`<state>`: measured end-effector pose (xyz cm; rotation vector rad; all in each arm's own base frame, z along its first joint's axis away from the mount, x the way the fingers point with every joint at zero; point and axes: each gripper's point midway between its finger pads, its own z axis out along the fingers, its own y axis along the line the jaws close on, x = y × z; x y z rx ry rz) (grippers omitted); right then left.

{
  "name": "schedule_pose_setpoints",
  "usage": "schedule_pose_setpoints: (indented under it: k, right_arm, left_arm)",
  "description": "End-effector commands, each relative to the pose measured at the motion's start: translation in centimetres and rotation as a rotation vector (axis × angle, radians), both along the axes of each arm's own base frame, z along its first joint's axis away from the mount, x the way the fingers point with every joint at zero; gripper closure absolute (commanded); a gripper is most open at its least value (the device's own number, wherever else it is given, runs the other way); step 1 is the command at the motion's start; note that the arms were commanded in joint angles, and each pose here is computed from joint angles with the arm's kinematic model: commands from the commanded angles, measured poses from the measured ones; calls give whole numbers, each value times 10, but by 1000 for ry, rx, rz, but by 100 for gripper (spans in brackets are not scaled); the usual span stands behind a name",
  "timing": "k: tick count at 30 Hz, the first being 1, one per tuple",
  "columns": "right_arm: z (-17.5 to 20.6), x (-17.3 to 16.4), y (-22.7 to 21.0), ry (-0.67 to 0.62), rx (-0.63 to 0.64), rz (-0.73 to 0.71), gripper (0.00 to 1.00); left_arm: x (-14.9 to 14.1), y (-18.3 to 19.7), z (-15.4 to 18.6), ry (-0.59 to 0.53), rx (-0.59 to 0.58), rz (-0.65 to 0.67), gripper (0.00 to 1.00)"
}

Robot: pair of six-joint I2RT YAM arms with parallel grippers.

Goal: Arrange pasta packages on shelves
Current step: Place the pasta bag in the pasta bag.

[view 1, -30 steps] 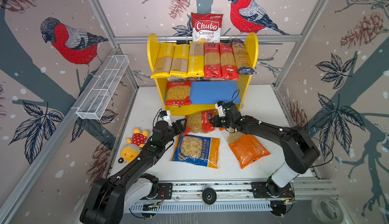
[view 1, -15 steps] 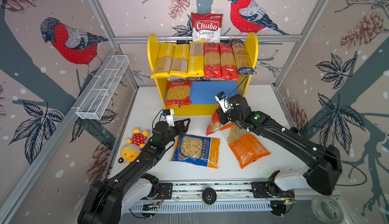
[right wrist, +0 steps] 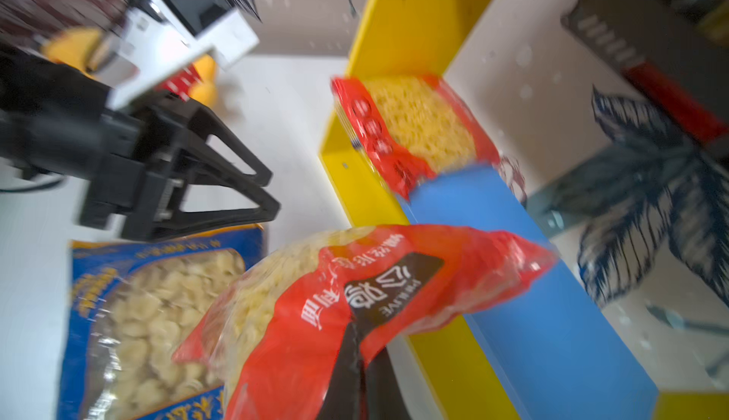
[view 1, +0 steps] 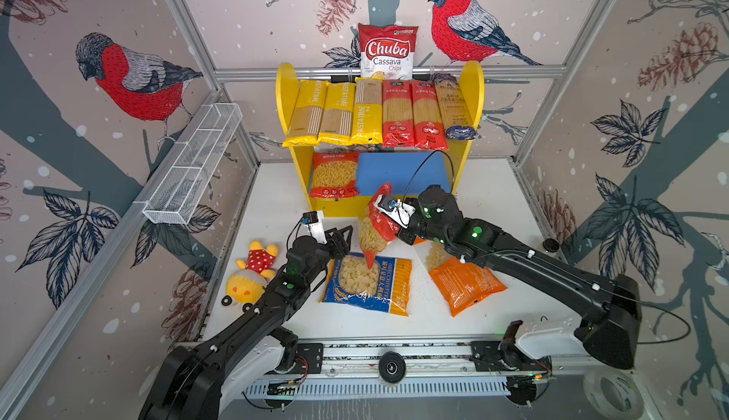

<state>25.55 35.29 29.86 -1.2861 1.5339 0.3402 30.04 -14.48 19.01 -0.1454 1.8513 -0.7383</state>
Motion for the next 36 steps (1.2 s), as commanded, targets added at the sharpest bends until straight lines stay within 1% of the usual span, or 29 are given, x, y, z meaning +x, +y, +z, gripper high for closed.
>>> schedule_pose_setpoints:
  k: [1,3,4,8,9,11,13,16,17,19,21,25,26,28,29,30,32,34,36]
  right_arm:
    - [48,-21,12,-11,193,126,100]
    - [35,-28,5,66,212,178,100]
    - [26,-29,1,107,217,194,100]
    - [-4,-18,-22,310,306,224,100]
    - [-11,-14,-27,341,317,214,100]
    - [-30,0,-37,364,299,134,100]
    - [-54,14,-49,385,238,44,100]
    - [-95,41,-80,378,38,-168,100]
    - [-107,51,-92,367,-26,-245,98]
    - [-127,68,-113,355,-135,-387,97]
    - [-139,78,-126,368,-190,-474,87]
    - [-153,90,-153,331,-269,-628,81]
    - [-152,94,-164,306,-284,-684,77]
    - [-144,103,-187,249,-300,-804,70]
    - [-138,105,-199,220,-302,-864,64]
    - [-132,108,-210,191,-300,-927,58]
    - [-121,109,-223,163,-276,-1020,52]
    - [-118,104,-224,213,-207,-1058,50]
    - [-120,94,-216,308,-93,-1072,49]
  left_arm:
    - [3,43,11,-29,48,231,38]
    - [0,52,18,-52,72,265,38]
    - [0,50,19,-54,81,252,37]
    - [5,26,21,-47,78,137,37]
    - [8,22,20,-44,73,120,36]
    - [12,14,20,-35,64,89,36]
    - [16,3,19,-24,55,48,36]
    - [20,-15,19,-14,16,-29,37]
    - [20,-24,20,-14,10,-64,37]
    - [23,-46,19,-11,37,-131,37]
    - [24,-69,18,-10,77,-200,36]
    - [23,-109,9,2,121,-324,36]
    - [23,-116,5,11,125,-342,36]
    - [20,-128,-2,16,127,-384,36]
    - [19,-134,-6,20,123,-405,36]
    - [18,-140,-8,23,118,-428,36]
    - [16,-152,-15,41,118,-466,35]
    - [18,-160,-21,59,119,-486,35]
    - [21,-164,-25,66,125,-489,35]
